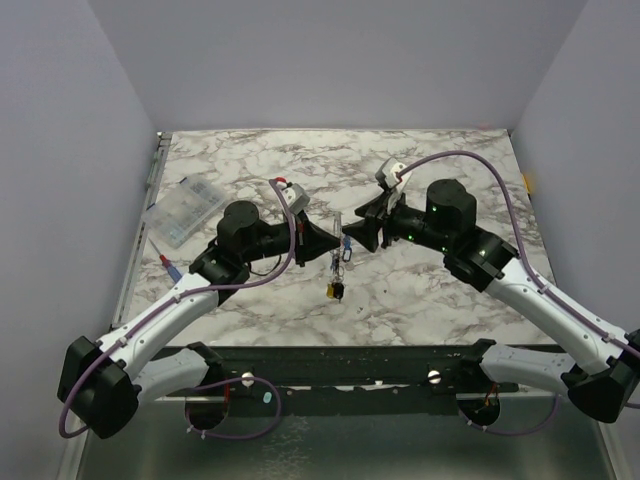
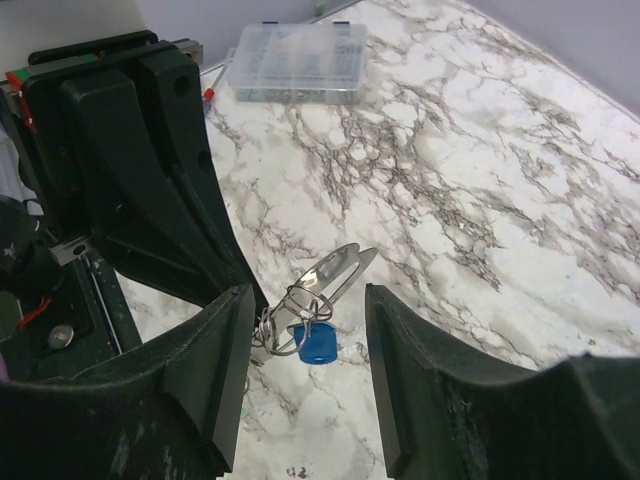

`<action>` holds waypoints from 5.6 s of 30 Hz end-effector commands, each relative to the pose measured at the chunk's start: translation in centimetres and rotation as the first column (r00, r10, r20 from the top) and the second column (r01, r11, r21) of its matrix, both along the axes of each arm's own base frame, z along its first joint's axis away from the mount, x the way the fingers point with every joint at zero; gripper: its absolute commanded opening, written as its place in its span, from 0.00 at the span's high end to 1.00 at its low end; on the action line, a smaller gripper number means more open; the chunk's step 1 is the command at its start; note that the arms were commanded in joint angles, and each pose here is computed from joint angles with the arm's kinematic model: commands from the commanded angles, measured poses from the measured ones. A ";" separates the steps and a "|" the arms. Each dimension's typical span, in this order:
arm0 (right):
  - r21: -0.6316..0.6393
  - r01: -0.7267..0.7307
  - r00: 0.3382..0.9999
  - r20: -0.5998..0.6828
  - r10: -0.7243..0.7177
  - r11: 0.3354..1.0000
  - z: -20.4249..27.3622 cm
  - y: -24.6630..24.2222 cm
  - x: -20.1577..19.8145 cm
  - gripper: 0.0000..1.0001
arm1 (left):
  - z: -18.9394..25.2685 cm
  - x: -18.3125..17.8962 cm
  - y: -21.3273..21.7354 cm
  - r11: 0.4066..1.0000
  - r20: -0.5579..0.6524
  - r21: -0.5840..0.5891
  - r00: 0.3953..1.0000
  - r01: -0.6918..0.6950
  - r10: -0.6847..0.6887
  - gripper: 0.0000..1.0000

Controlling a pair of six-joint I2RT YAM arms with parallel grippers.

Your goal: Put the keys on the keyring

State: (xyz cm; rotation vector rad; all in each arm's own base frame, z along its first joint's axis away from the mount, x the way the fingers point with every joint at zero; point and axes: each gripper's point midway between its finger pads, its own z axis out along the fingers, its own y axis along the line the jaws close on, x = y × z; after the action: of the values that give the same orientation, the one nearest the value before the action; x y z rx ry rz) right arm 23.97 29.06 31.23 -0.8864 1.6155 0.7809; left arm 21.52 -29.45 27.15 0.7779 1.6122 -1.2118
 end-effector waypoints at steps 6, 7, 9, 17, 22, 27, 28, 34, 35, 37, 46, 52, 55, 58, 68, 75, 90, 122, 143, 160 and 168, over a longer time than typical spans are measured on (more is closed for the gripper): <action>-0.009 -0.071 0.997 -0.027 0.070 0.997 0.2 0.5 -1.4 0.49 | 2.7 -0.9 0.2 0.999 0.041 -0.030 0.999 0.021 -0.020 1.00; -0.024 -0.089 0.995 -0.038 0.088 0.996 -0.2 0.6 -1.7 0.49 | 3.0 -1.1 0.1 0.999 0.043 -0.034 0.999 0.031 -0.029 1.00; -0.040 -0.115 0.992 -0.058 0.113 0.993 -1.0 0.7 -2.1 0.49 | 3.3 -1.2 0.1 0.998 0.037 -0.041 0.999 0.037 -0.036 1.00; -0.032 -0.129 0.989 -0.078 0.126 0.991 -1.8 1.3 -1.9 0.68 | 4.9 -3.1 0.1 0.990 0.036 -0.071 0.992 0.119 -0.117 1.00; -0.032 -0.121 0.992 -0.049 0.119 0.992 -1.4 1.2 -1.7 0.89 | 6.0 -4.4 0.3 0.983 0.037 -0.094 0.987 0.158 -0.155 1.00; -0.044 -0.119 0.993 -0.016 0.118 0.992 -1.0 1.0 -1.6 0.97 | 6.6 -5.4 0.4 0.972 0.053 -0.113 0.978 0.208 -0.203 1.00; -0.045 -0.119 0.993 -0.012 0.118 0.992 -0.9 0.9 -1.6 0.98 | 6.6 -5.6 0.5 0.971 0.081 -0.108 0.976 0.211 -0.203 1.00; -0.038 -0.104 0.995 -0.014 0.103 0.994 0.0 0.5 -1.8 0.84 | 6.6 -5.5 1.9 0.984 0.291 -0.073 0.947 0.160 -0.133 1.00; -0.033 -0.098 0.995 -0.016 0.098 0.995 0.2 0.3 -1.9 0.80 | 6.7 -5.5 2.1 0.986 0.314 -0.070 0.942 0.151 -0.122 1.00; -0.013 -0.081 0.997 -0.010 0.081 0.997 0.9 -0.1 -2.1 0.68 | 6.7 -5.4 2.3 0.988 0.358 -0.065 0.927 0.141 -0.109 1.00; 0.080 -0.151 0.988 0.038 0.148 0.985 3.9 -0.4 -4.4 0.57 | 7.9 -5.6 3.1 0.979 0.502 -0.166 0.865 0.117 -0.018 1.00; 0.112 -0.246 0.969 -0.003 0.248 0.963 3.7 0.3 -6.4 0.57 | 8.6 -5.4 3.0 0.972 0.493 -0.203 0.870 0.117 -0.002 1.00; 0.101 -0.333 0.942 -0.002 0.335 0.938 2.7 0.5 -7.9 0.55 | 9.0 -5.2 2.8 0.968 0.471 -0.224 0.882 0.116 0.003 1.00; 0.090 -0.414 0.910 0.007 0.415 0.906 1.4 0.7 -9.1 0.51 | 10.0 -5.4 2.9 0.953 0.455 -0.276 0.890 0.122 0.017 1.00; 0.128 -0.547 0.837 0.080 0.541 0.827 2.7 1.8 -10.6 0.37 | 12.9 -6.5 4.0 0.886 0.378 -0.447 0.924 0.123 0.063 1.00; 0.120 -0.511 0.858 0.141 0.494 0.851 4.1 2.0 -9.4 0.38 | 12.8 -6.6 4.0 0.881 0.362 -0.456 0.930 0.125 0.056 1.00; 0.130 -0.558 0.826 0.180 0.534 0.820 5.7 3.3 -8.9 0.62 | 12.5 -6.2 3.9 0.878 0.345 -0.466 0.936 0.108 0.068 1.00; 0.140 -0.603 0.797 0.151 0.585 0.785 5.0 4.5 -8.8 0.99 | 12.6 -4.6 4.5 0.855 0.290 -0.518 0.944 0.018 0.155 1.00; 0.013 -0.561 0.814 0.187 0.549 0.828 4.1 3.8 -7.5 0.99 | 9.8 0.7 5.9 0.786 0.018 -0.545 0.933 -0.292 0.359 1.00; 0.046 -0.678 0.721 0.237 0.651 0.734 7.1 2.0 -12.0 0.99 | 10.5 -4.7 4.8 0.960 0.186 -0.271 0.974 -0.076 0.129 0.50; 0.051 -0.773 0.624 0.236 0.745 0.632 8.8 0.6 -15.0 0.99 | 11.4 -9.1 4.2 0.968 0.216 -0.202 0.971 0.149 -0.104 0.37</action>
State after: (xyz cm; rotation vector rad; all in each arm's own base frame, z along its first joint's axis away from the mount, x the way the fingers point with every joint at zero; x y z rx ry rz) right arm 11.71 30.95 37.75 -1.4588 1.0471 1.2581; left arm 14.91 -24.84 40.10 0.6784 1.2031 -1.2655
